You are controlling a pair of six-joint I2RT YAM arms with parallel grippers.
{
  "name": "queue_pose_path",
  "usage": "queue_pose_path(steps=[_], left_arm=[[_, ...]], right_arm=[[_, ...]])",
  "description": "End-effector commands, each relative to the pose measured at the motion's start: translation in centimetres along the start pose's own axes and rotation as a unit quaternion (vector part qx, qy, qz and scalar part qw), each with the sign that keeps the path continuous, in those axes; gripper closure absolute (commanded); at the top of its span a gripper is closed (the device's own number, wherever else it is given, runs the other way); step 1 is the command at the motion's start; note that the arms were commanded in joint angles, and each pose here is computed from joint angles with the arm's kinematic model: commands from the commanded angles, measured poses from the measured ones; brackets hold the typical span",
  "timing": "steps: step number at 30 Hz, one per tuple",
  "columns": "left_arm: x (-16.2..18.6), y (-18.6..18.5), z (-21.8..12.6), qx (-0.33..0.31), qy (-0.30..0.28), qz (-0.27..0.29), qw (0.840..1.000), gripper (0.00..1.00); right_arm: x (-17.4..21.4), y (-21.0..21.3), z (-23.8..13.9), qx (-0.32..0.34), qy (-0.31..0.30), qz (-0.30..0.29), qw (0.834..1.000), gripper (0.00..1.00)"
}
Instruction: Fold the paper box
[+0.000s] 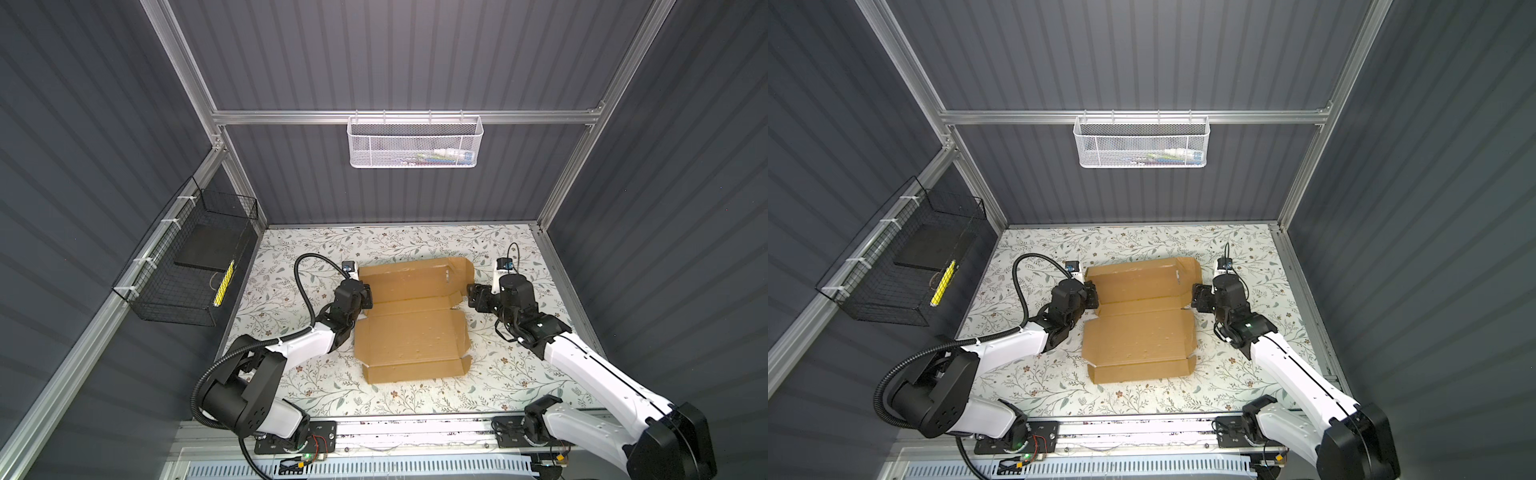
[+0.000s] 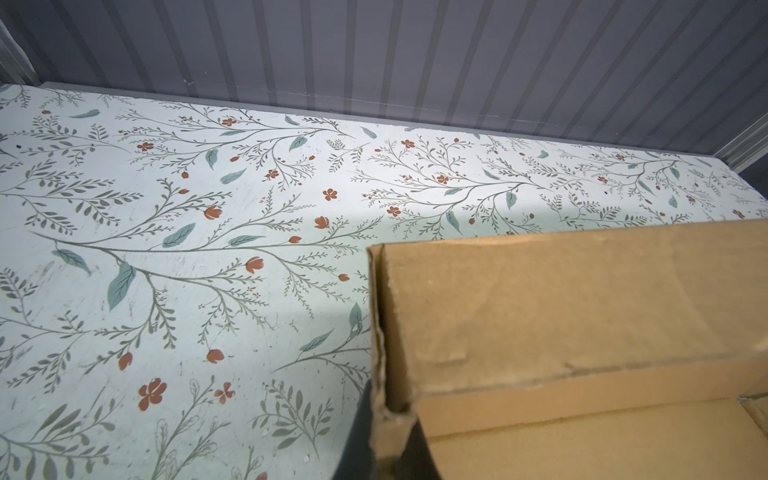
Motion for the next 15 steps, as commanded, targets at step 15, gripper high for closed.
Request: queue_pose_path(steps=[15], left_arm=[[2.4, 0.0, 0.5, -0.003, 0.048, 0.012, 0.999, 1.00]], right_arm=[[0.2, 1.1, 6.2, 0.001, 0.088, -0.048, 0.995, 0.33]])
Point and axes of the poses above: each gripper's point midway between its finger pads, its own z axis out along the fingers, its own y axis along the line the jaws close on, x = y × z, the point moved 3 cm from there along -z, back along the fingers, and after that the axes turned 7 degrees about z, right-handed, at the moved point
